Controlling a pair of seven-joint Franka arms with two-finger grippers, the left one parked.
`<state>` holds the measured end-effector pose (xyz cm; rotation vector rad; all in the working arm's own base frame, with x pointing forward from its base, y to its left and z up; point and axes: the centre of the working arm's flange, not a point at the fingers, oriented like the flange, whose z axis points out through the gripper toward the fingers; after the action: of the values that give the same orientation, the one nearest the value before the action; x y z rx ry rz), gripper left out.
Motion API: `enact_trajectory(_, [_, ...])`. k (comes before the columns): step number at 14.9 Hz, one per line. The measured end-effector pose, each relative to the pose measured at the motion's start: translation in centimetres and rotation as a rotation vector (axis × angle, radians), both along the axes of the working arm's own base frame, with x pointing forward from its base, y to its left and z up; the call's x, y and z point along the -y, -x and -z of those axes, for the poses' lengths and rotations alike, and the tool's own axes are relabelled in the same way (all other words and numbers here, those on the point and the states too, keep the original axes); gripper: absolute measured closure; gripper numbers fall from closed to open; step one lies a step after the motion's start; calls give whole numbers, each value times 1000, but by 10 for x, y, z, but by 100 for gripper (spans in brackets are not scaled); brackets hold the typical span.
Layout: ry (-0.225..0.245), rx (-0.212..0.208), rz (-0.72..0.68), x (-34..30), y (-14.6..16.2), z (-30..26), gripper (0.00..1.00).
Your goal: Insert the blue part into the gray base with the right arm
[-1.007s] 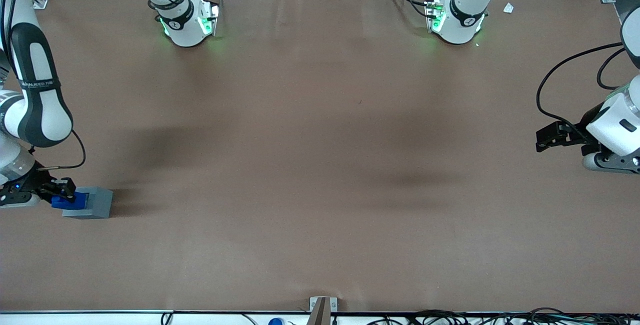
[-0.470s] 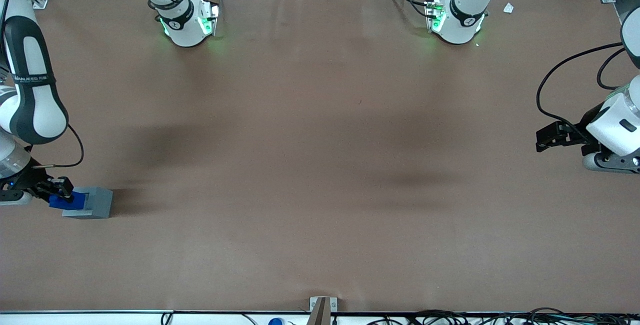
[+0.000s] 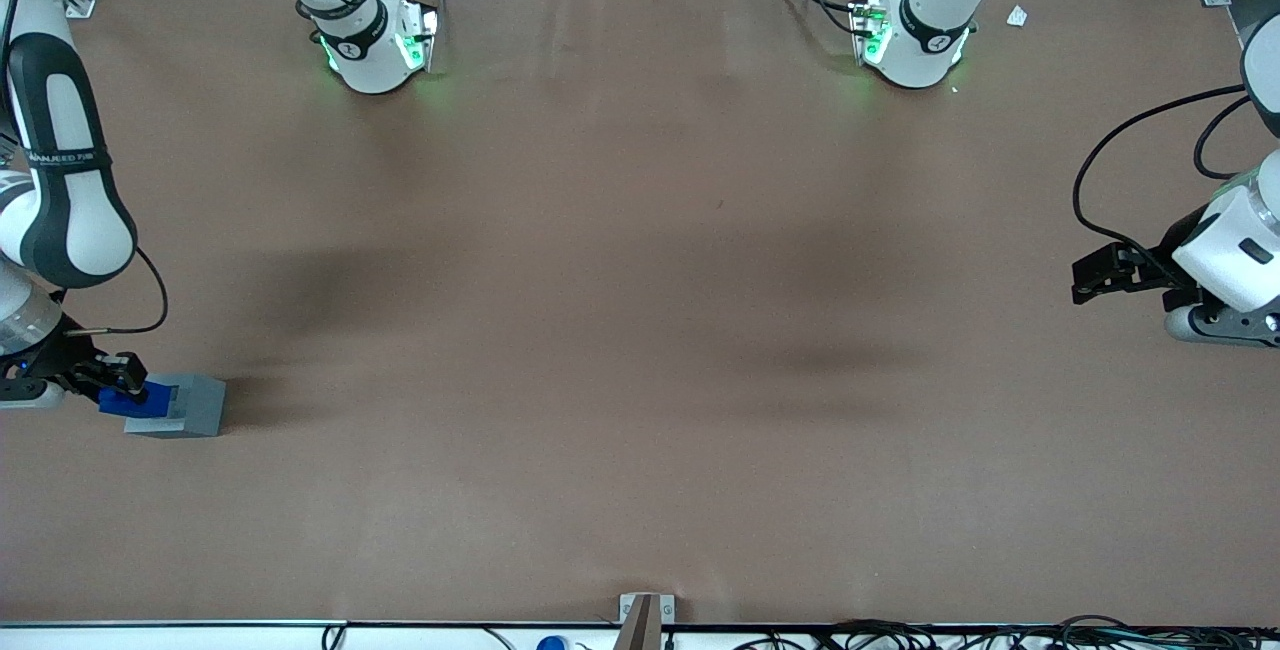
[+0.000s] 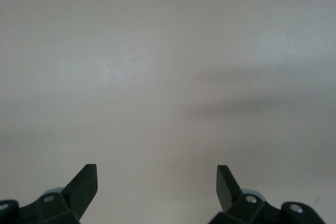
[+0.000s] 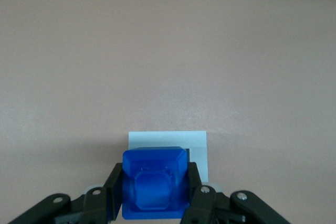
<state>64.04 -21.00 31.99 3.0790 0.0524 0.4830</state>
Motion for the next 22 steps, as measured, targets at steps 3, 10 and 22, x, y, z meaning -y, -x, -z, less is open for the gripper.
enact_trajectory(3, [2, 3, 2, 0, 1, 2, 49])
enact_trajectory(10, [14, 13, 15, 5, 12, 18, 49])
enact_trajectory(22, [20, 25, 16, 4, 13, 22, 49])
